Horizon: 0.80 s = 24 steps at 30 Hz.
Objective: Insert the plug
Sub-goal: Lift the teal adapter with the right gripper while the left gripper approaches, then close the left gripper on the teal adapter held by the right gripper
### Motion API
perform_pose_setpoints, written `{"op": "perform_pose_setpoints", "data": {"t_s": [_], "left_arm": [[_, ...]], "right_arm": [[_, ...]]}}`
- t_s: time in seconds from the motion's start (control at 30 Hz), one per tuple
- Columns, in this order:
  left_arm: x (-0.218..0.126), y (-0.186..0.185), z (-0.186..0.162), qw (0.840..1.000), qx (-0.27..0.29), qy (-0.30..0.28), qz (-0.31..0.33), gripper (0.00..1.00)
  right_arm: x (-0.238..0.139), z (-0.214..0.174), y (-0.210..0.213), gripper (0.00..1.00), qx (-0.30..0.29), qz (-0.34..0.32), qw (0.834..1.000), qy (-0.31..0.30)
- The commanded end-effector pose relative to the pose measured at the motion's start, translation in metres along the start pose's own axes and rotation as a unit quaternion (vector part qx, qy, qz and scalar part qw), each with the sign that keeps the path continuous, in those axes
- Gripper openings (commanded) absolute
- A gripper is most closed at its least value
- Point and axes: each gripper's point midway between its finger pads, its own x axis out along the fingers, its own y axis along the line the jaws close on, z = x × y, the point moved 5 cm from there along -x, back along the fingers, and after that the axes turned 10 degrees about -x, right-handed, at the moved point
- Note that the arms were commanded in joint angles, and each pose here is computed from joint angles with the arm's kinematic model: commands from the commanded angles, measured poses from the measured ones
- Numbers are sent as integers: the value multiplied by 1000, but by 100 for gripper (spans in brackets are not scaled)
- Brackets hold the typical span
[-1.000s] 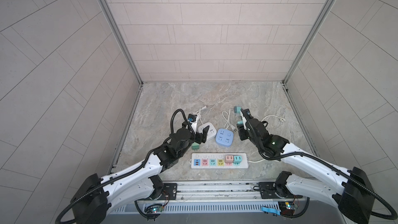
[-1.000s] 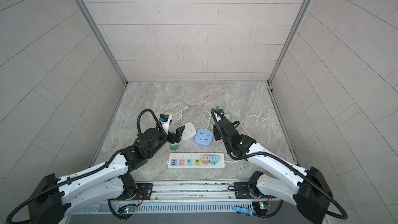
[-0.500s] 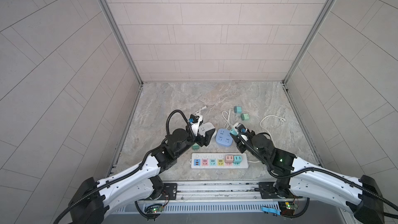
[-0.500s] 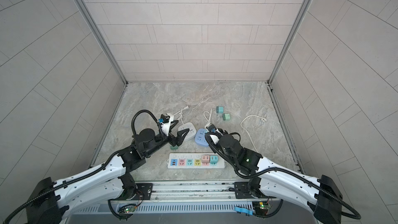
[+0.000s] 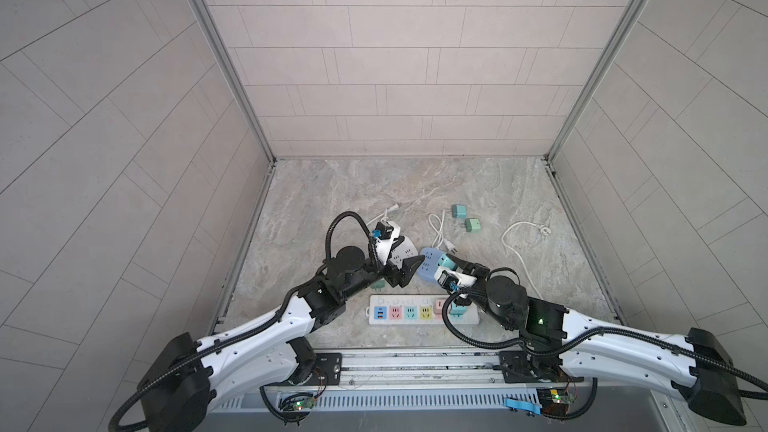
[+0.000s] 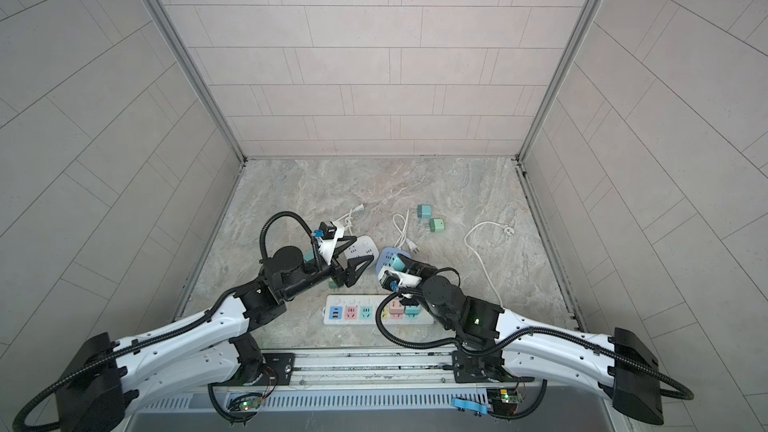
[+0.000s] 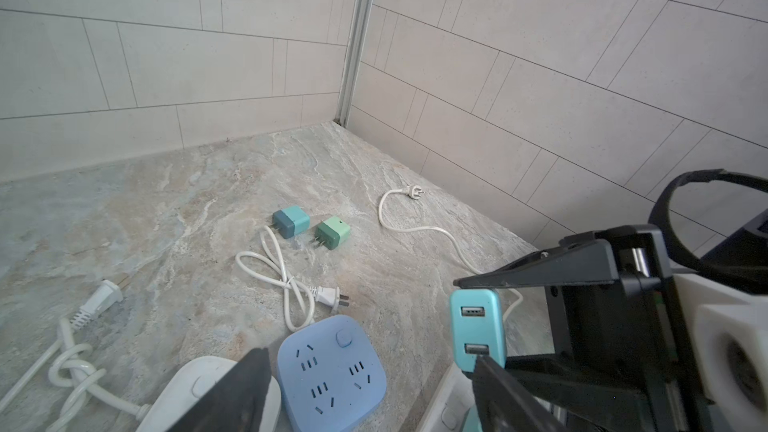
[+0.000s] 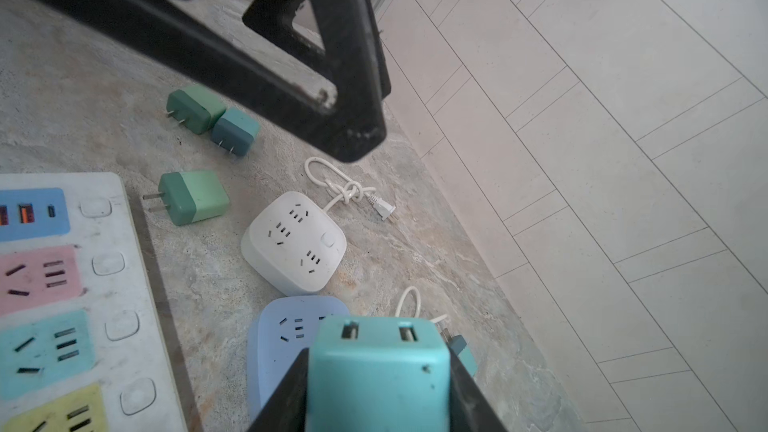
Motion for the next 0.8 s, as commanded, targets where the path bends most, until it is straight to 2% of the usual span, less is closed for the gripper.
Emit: {"op": "perform_pose_setpoints", "data": {"t_s": [0.0,0.1,0.37,0.6,0.77], "left_arm": [[6,-16,10,998,7,1,-56,81],[11,-24,8,996,10,18,-86,80],[28,-29,-2,992,-4,60,-114,80],[40,-33,-10,987,-13,97,-130,79],[45,-36,-14,984,-18,110,-138,79]], "right_arm": [[-2,1,-1,10,-41,-9,999,-9],[-2,-5,4,10,-69,-7,998,-8],[-5,5,7,8,-64,20,997,-38],[-13,17,4,11,-67,16,993,-92],[-15,21,1,12,-65,7,992,-107]]}}
